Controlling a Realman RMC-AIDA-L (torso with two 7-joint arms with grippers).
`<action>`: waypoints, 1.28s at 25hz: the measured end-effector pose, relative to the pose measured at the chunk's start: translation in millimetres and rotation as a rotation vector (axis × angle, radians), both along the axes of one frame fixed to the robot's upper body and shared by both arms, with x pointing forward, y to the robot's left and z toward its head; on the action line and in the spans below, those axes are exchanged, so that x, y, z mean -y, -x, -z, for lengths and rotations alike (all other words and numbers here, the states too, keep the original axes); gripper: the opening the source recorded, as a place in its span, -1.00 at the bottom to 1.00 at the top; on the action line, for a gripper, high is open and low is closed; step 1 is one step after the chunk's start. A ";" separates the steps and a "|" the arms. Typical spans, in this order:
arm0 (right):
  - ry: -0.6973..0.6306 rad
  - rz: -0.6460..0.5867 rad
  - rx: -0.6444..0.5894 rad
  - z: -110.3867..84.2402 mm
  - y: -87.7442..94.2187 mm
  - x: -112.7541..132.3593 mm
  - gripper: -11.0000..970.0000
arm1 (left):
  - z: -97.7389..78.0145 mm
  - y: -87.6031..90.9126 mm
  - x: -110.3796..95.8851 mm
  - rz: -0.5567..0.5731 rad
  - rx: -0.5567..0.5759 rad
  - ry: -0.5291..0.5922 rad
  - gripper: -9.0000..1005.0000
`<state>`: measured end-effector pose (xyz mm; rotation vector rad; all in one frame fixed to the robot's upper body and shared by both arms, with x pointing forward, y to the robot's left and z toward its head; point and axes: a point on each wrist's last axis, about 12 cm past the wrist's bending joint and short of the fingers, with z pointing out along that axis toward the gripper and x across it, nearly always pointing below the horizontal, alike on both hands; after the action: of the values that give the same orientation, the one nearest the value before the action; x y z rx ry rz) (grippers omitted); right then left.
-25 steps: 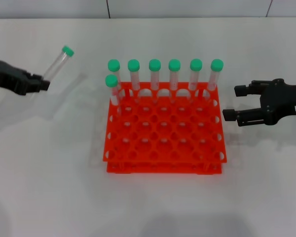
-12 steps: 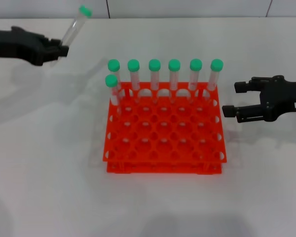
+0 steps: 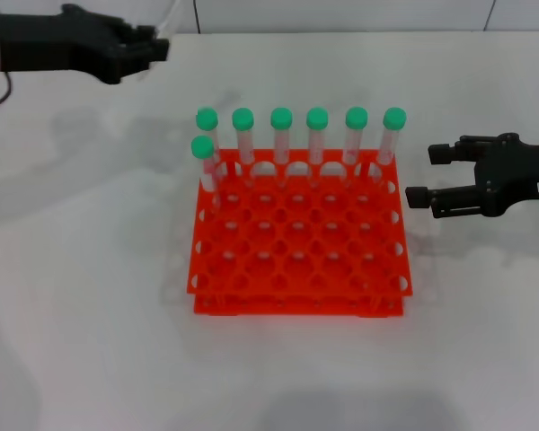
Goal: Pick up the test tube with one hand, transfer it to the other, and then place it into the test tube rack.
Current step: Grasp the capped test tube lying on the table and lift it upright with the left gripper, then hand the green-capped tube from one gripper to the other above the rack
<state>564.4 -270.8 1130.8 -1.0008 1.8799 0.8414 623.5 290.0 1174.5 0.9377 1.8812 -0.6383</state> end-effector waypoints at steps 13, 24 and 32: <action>-0.006 0.019 0.014 -4.5 -1.0 6.9 0.74 | 2.5 -7.3 27.0 0.047 0.095 0.135 -0.59; -0.003 0.019 0.032 -6.8 -3.1 6.5 0.74 | 10.6 -2.7 43.5 0.081 0.122 0.167 -0.59; -0.011 0.036 0.040 -8.9 -4.0 10.5 0.74 | 13.4 -1.2 49.2 0.093 0.144 0.191 -0.59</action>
<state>568.4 -281.3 1139.7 -0.9675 1.8524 0.8044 624.7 240.8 1161.1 0.9251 1.6261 -0.7713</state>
